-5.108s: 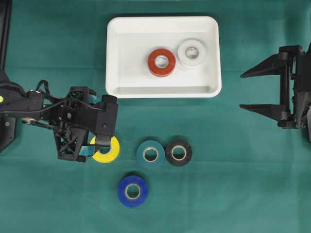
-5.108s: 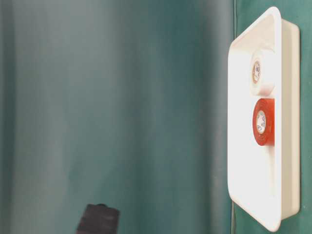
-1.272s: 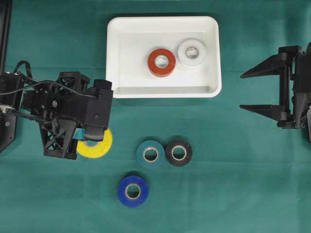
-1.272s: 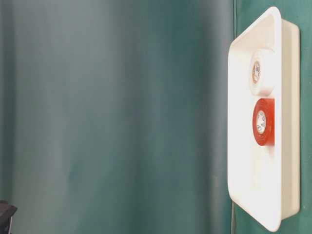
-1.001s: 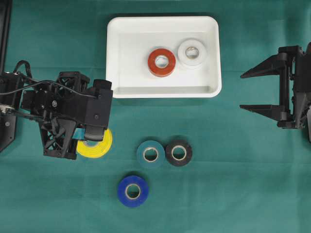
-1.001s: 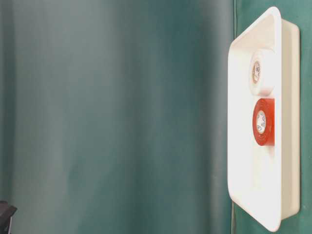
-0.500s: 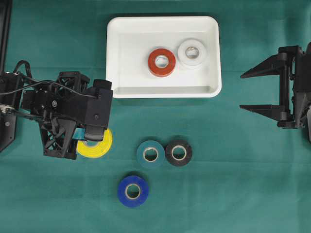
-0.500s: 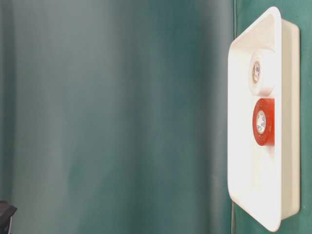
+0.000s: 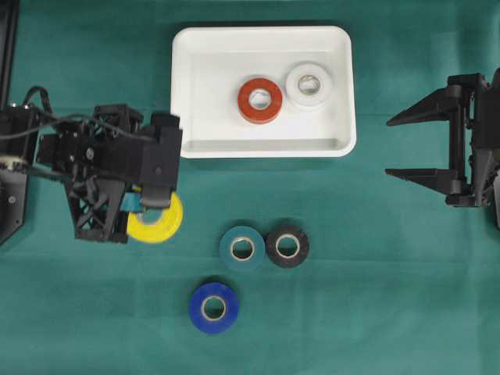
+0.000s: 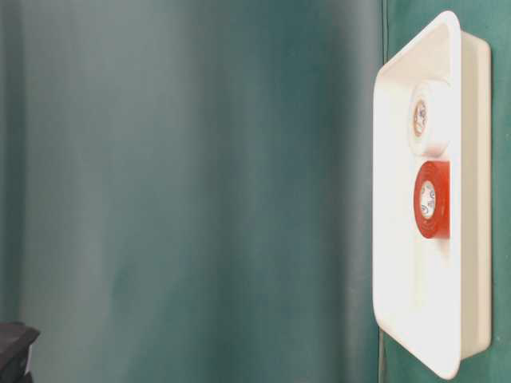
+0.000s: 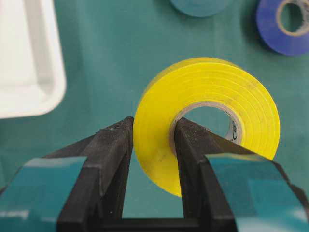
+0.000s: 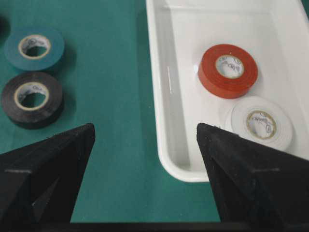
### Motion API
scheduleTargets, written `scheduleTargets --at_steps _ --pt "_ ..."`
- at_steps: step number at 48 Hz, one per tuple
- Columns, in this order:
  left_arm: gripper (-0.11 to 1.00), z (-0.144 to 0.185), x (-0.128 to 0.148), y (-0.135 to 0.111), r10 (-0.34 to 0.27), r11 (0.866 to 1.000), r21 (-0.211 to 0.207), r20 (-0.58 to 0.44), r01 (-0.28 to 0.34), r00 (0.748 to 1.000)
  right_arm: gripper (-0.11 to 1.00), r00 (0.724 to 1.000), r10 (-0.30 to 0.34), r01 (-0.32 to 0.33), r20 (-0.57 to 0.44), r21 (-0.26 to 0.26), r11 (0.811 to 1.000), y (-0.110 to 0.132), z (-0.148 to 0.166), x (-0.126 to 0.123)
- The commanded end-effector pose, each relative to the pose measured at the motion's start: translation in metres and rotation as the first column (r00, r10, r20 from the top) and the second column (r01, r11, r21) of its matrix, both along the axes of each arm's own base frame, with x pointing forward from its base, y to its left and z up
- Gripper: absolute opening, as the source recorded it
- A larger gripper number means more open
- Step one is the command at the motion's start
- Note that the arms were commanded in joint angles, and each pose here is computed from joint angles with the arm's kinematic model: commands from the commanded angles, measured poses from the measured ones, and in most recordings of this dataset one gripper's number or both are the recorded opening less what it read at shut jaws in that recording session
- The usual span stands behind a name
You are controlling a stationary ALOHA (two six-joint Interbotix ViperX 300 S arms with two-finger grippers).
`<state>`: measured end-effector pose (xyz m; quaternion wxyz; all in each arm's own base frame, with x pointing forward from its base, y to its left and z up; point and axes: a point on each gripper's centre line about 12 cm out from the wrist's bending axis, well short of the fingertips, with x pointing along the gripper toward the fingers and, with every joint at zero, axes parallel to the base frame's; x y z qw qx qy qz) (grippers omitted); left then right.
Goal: Pick up the tape from a random location and place it into the white case.
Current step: 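Lift the yellow tape and carry it over the white tray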
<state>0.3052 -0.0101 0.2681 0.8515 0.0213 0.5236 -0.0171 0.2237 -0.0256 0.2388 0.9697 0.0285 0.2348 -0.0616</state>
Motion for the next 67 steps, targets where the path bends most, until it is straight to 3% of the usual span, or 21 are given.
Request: scheduleTargets --at_steps 1,11,19,34,51,67 --pt "0.21 0.016 0.002 0.011 0.033 0.999 0.001 0.049 -0.033 0.998 0.85 0.999 0.002 -0.002 0.033 -0.005 1.000 0.000 0.012 0.004" --pt "0.21 0.017 0.001 0.038 0.123 0.992 0.001 0.052 -0.123 0.991 0.85 0.999 0.002 -0.002 0.032 -0.005 1.000 0.000 0.011 0.004" --pt "0.21 0.018 -0.004 0.067 0.214 0.977 0.002 0.055 -0.214 0.975 0.85 0.999 0.002 -0.002 0.032 -0.005 1.000 0.000 0.011 0.004" --pt "0.21 0.019 -0.020 0.117 0.378 0.926 0.002 0.046 -0.378 0.925 0.85 0.999 0.002 -0.002 0.032 -0.005 1.000 0.000 0.011 0.004" --pt "0.21 0.020 -0.035 0.147 0.478 0.878 0.003 0.043 -0.478 0.877 0.85 0.999 0.002 -0.002 0.035 -0.005 1.000 0.000 0.013 0.005" --pt "0.21 0.021 -0.022 0.156 0.483 0.875 0.001 0.049 -0.484 0.874 0.85 0.999 0.003 -0.003 0.041 -0.007 1.000 0.000 0.015 0.005"
